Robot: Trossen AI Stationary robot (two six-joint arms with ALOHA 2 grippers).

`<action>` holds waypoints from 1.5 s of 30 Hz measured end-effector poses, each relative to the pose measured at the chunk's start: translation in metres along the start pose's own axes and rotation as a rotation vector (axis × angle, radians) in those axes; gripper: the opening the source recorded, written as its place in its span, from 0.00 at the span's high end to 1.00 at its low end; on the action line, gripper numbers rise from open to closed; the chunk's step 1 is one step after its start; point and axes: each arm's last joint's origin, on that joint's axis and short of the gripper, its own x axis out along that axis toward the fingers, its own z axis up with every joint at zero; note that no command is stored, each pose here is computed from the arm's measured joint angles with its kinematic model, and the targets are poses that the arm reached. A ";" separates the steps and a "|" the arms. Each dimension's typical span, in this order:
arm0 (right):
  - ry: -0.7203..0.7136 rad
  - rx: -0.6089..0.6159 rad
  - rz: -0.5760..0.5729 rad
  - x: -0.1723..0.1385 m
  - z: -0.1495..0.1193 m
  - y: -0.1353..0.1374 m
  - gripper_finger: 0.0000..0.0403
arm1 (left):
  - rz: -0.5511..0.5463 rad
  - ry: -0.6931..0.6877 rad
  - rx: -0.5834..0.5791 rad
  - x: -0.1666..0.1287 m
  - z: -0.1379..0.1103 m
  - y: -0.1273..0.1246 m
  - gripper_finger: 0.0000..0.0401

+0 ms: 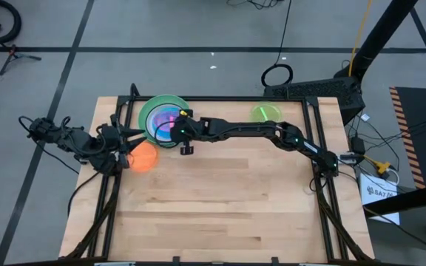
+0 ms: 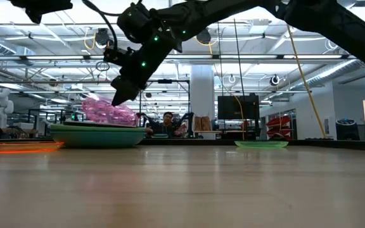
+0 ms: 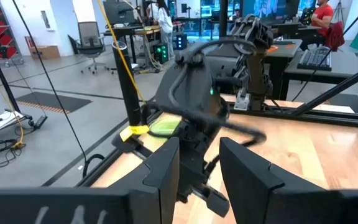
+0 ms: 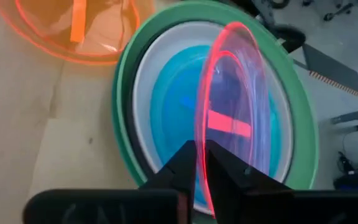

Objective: Stack plastic plates
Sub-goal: Stack the small pink plate on top of the small blue plate, then stack the small green plate on top of the small pink plate

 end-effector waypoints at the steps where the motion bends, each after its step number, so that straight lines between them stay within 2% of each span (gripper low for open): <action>1: 0.005 0.001 0.003 0.001 -0.001 0.001 0.92 | 0.000 -0.002 0.003 0.000 0.000 0.000 0.70; 14: 0.004 0.093 0.000 0.002 -0.001 0.001 0.71 | 0.000 -0.006 0.028 0.000 0.001 0.000 0.70; 21: 0.010 0.230 -0.007 0.003 -0.004 -0.005 0.62 | 0.000 -0.020 0.028 0.000 0.002 0.000 0.70; 28: 0.025 0.326 -0.016 0.010 -0.011 -0.011 0.58 | 0.000 -0.033 0.046 0.000 0.004 0.000 0.70; 35: 0.029 0.363 0.002 0.024 -0.019 -0.006 0.58 | 0.000 -0.043 0.048 0.000 0.005 0.000 0.70; 40: 0.042 0.399 0.010 0.022 -0.019 -0.007 0.58 | 0.000 -0.044 0.048 0.000 0.005 0.000 0.70; 45: 0.158 0.401 0.014 0.004 -0.022 -0.007 0.58 | 0.001 -0.037 0.049 0.000 0.004 0.000 0.70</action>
